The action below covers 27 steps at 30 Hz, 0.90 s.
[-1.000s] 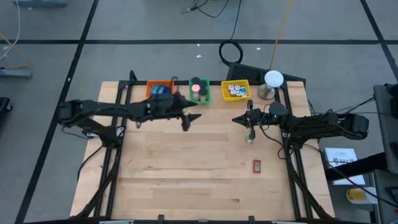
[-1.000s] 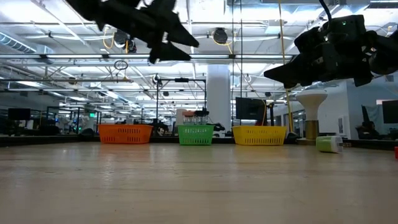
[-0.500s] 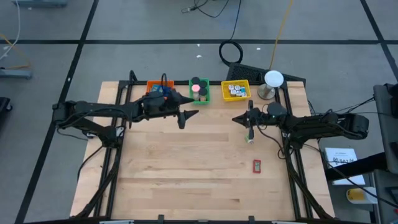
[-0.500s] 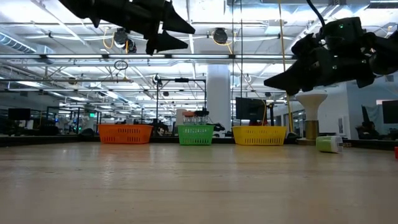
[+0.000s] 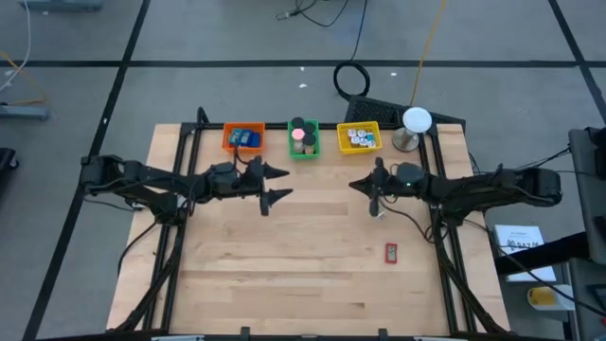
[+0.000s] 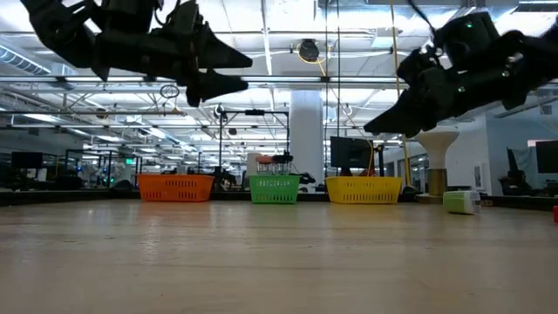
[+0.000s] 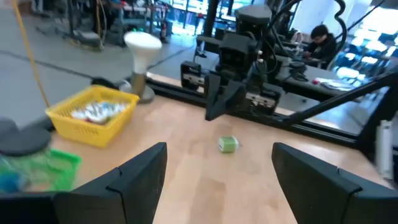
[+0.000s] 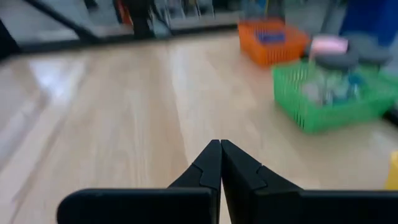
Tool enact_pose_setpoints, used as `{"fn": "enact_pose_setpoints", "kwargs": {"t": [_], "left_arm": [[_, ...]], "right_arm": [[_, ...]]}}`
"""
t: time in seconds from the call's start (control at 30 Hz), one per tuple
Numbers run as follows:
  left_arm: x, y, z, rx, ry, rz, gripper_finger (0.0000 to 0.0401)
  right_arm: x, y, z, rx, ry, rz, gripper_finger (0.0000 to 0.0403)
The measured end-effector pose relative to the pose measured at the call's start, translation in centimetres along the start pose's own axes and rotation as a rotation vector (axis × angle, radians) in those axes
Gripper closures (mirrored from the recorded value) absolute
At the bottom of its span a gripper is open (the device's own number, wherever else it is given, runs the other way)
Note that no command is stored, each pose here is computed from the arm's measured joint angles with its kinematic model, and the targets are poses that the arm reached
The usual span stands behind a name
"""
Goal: Pick & Place Office items
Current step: Put the green charger adapter into the yellow bin
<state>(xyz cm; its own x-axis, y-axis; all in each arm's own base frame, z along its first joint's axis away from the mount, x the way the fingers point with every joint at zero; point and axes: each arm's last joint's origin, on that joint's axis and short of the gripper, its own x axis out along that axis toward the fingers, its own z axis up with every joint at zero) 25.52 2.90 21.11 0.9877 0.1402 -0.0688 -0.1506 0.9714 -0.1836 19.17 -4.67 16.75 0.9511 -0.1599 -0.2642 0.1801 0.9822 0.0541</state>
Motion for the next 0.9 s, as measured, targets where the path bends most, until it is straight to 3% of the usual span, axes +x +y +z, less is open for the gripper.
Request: {"fn": "enact_pose_setpoints", "kwargs": {"t": [0.23,0.5,0.6,0.7,0.83,0.9], "left_arm": [[-0.1,-0.5,0.0,-0.069,-0.016,-0.025,0.0107],[-0.1,-0.3,0.2,-0.196,-0.059,0.068,0.0124],[-0.2,-1.0,-0.5,-0.036,-0.029,0.074,0.0177],[-0.6,-1.7,-1.6,0.078,-0.008,0.161,0.0254],[-1.5,-1.9,-2.7,0.132,-0.029,0.187,0.0370],[-1.8,-1.8,-3.1,0.126,-0.033,0.160,0.0389]], "right_arm": [[0.5,2.4,1.2,0.054,0.341,-0.189,0.0403],[-1.0,5.5,1.7,0.256,0.528,-0.320,0.0403],[-1.7,6.6,1.4,0.346,0.577,-0.339,0.0403],[-2.5,7.7,1.1,0.431,0.625,-0.360,0.0403],[-3.3,9.5,1.1,0.533,0.697,-0.415,0.0403],[-3.4,10.5,1.2,0.557,0.748,-0.445,0.0403]]}}
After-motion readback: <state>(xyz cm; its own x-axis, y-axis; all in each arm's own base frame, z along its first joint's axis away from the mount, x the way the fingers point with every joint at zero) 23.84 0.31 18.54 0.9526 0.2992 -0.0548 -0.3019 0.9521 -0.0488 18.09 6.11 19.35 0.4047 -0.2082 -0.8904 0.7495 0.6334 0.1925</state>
